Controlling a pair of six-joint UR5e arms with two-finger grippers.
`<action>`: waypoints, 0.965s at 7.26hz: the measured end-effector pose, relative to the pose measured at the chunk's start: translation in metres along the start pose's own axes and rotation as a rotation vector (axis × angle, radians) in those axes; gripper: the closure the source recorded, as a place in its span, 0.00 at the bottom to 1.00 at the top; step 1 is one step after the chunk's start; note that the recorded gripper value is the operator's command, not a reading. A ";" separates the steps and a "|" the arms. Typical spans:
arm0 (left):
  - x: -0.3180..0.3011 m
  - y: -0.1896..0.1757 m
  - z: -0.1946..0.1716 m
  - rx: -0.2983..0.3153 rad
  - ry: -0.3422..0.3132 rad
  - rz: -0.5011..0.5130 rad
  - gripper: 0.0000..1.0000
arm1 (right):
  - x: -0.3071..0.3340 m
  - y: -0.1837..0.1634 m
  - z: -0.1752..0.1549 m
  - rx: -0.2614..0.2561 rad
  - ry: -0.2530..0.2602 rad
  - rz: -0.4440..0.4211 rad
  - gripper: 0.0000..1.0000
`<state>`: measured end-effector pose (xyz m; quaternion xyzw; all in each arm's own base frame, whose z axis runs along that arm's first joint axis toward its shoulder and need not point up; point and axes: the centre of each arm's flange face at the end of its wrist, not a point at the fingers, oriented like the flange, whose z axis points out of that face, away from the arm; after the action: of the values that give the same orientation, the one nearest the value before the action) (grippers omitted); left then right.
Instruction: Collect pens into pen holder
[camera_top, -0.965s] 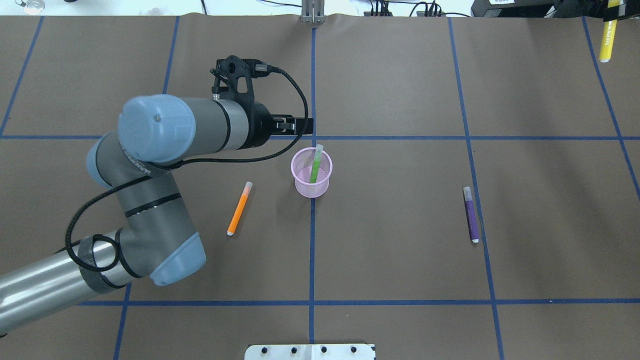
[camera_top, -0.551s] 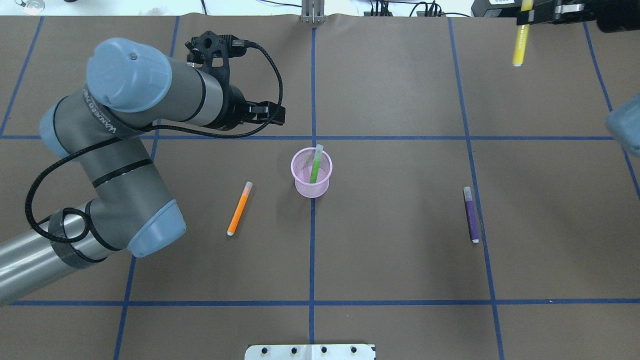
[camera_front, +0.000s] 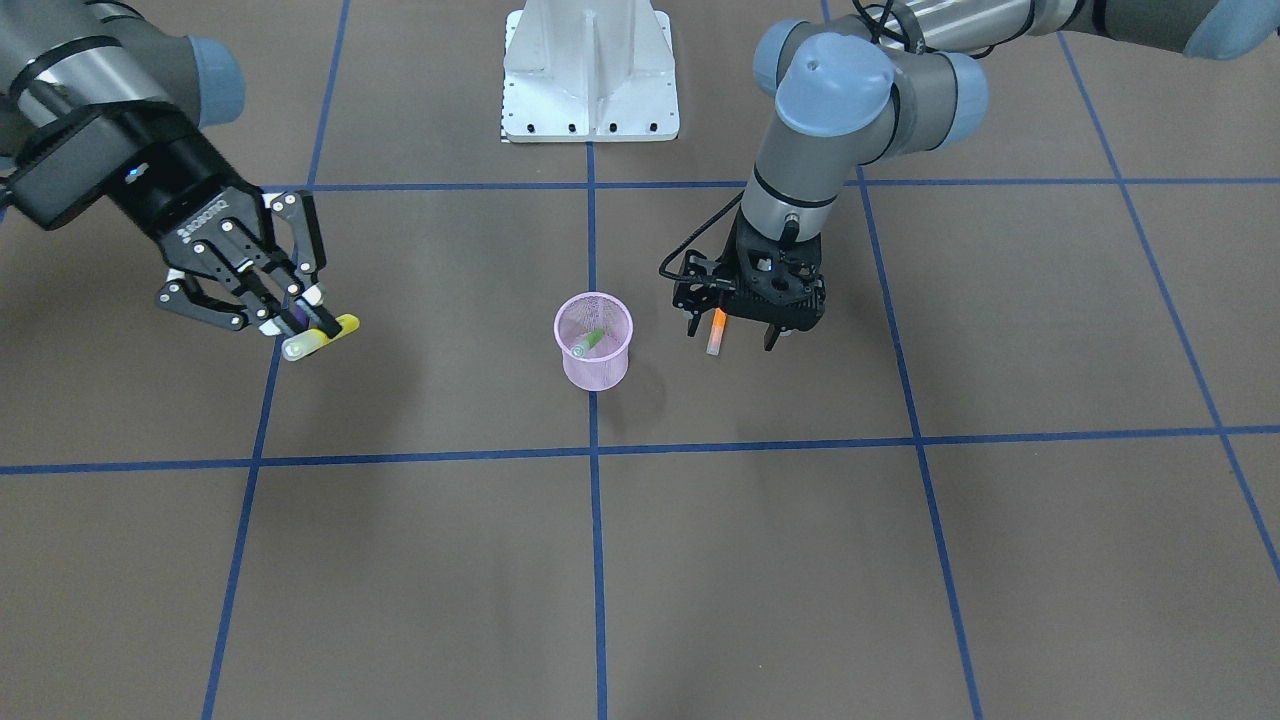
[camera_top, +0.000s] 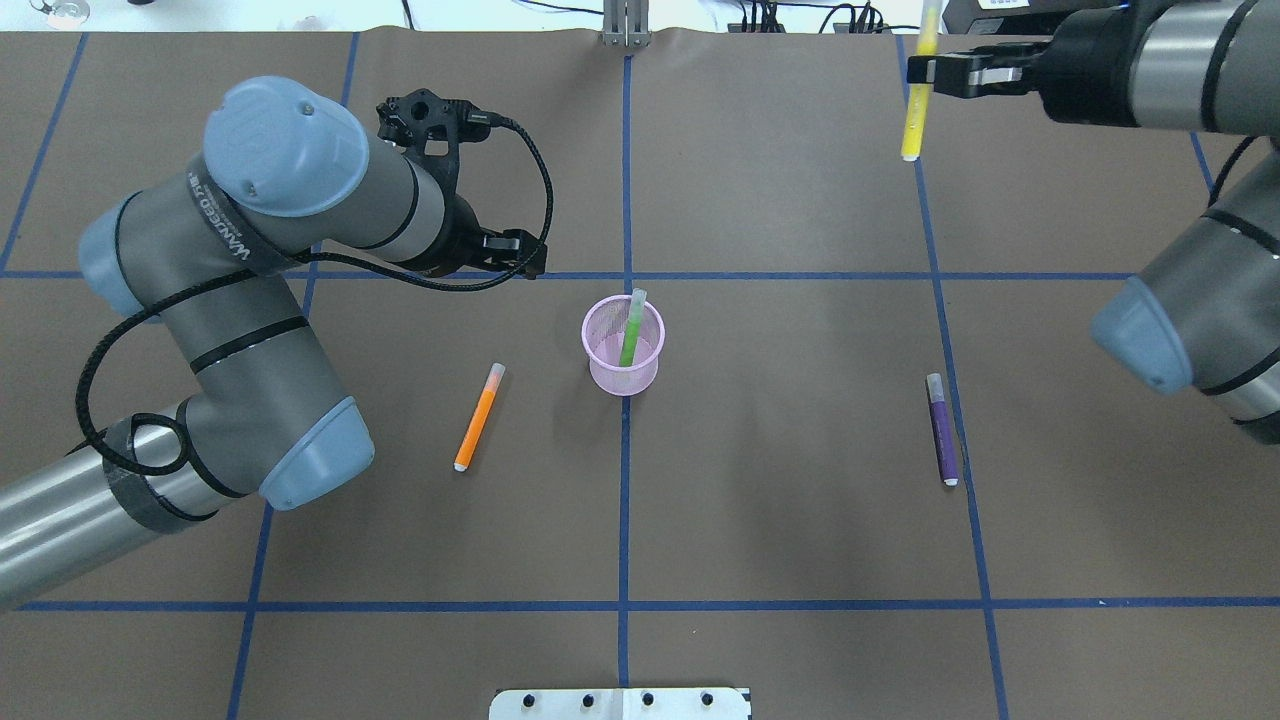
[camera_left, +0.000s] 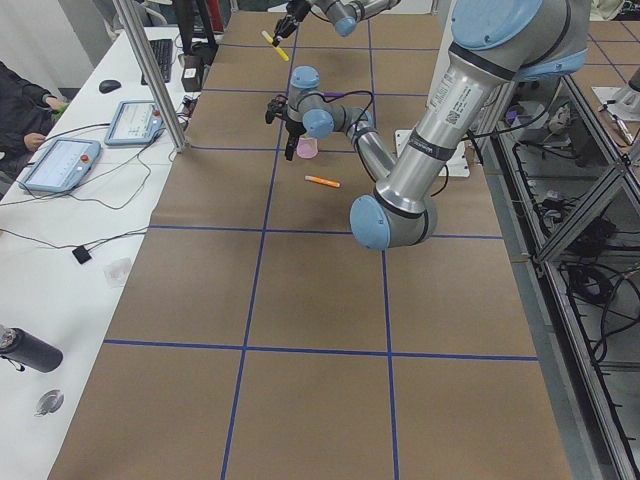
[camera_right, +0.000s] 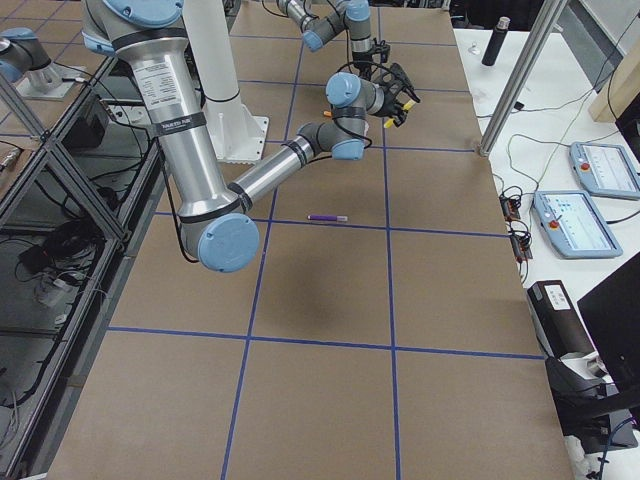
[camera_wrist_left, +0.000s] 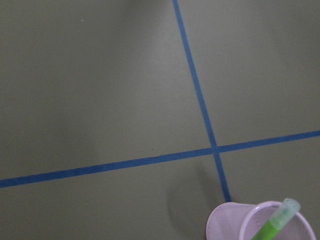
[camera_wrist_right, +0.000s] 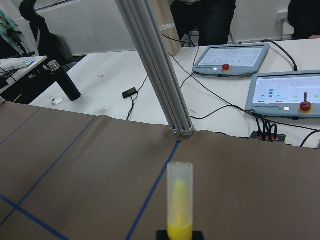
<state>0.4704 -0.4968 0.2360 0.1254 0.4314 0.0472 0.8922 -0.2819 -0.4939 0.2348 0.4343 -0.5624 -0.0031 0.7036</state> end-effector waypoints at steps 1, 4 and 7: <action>-0.001 0.007 0.018 -0.044 -0.006 0.004 0.10 | -0.020 0.012 0.009 0.018 -0.008 -0.003 1.00; 0.011 0.037 0.051 -0.119 -0.013 0.028 0.13 | -0.045 0.039 0.025 0.017 -0.018 -0.008 1.00; 0.006 0.052 0.066 -0.148 -0.027 0.040 0.21 | -0.066 0.053 0.036 0.028 -0.025 -0.011 1.00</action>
<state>0.5269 -0.4573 0.2841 0.0684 0.4120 0.0950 0.9036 -0.3608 -0.4505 0.2146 0.4471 -0.5687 -0.0046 0.6904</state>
